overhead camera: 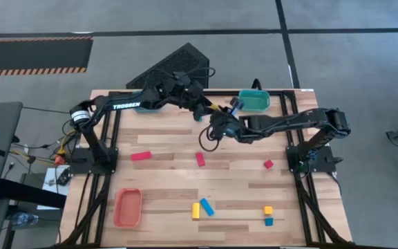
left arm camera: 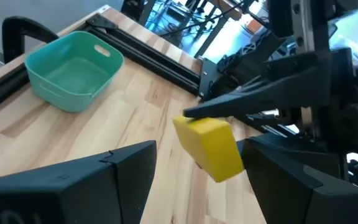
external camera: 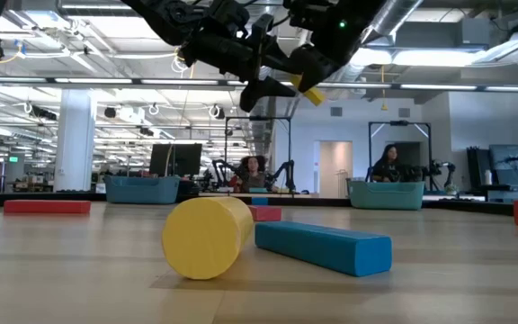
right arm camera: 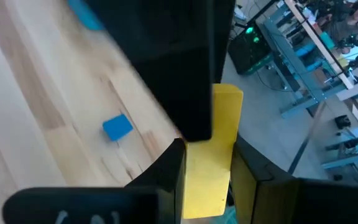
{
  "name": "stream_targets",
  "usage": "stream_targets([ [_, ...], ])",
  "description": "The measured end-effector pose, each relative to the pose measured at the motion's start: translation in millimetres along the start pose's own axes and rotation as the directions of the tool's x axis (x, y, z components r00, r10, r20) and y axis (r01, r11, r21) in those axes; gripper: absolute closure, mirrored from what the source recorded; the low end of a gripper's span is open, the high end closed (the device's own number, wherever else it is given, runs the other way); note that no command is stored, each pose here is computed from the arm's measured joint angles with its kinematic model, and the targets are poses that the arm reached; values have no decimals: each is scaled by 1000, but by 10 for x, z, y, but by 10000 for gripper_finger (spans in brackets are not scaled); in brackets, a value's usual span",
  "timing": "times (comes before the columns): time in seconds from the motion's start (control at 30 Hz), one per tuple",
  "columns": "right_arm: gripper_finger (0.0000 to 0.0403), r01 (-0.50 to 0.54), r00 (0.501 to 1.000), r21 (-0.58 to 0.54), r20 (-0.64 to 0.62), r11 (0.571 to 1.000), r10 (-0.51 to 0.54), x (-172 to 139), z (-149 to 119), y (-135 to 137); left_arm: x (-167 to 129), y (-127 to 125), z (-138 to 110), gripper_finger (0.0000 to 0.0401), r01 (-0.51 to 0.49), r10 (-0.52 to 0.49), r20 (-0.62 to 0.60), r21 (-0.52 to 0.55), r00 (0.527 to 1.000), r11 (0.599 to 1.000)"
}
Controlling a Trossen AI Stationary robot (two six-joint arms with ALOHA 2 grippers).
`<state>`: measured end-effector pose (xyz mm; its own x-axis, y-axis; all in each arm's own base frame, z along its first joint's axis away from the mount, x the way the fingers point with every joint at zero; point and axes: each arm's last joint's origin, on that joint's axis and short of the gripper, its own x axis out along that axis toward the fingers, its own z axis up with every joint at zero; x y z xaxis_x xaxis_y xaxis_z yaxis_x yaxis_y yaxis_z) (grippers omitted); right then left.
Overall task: Sort & place blocks by color
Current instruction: Put the top yellow block into the blue bin
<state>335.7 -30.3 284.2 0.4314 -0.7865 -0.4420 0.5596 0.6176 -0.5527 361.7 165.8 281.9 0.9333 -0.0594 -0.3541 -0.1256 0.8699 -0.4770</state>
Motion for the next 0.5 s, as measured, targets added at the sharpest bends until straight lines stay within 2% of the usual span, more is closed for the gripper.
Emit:
stream_targets([
  [0.13, 308, -8, 1000, 62, 26, 998, 7, 48, 45, -39, -98, 13, 35, 172, -17, 16, -6, -18, 1000, 1000],
  [0.27, 308, -35, 997, 167, 68, 985, 24, 129, 108, -82, -403, 13, 150, 172, -80, 80, 8, 16, 997, 997],
  [0.37, 308, -79, 994, 219, 94, 972, 59, 253, 133, -45, -748, -58, 258, 172, -200, 197, 52, 81, 979, 976],
  [0.5, 308, -190, 973, 275, 179, 943, 144, 433, 198, 70, -1253, -196, 361, 172, -399, 381, 134, 147, 915, 905],
])
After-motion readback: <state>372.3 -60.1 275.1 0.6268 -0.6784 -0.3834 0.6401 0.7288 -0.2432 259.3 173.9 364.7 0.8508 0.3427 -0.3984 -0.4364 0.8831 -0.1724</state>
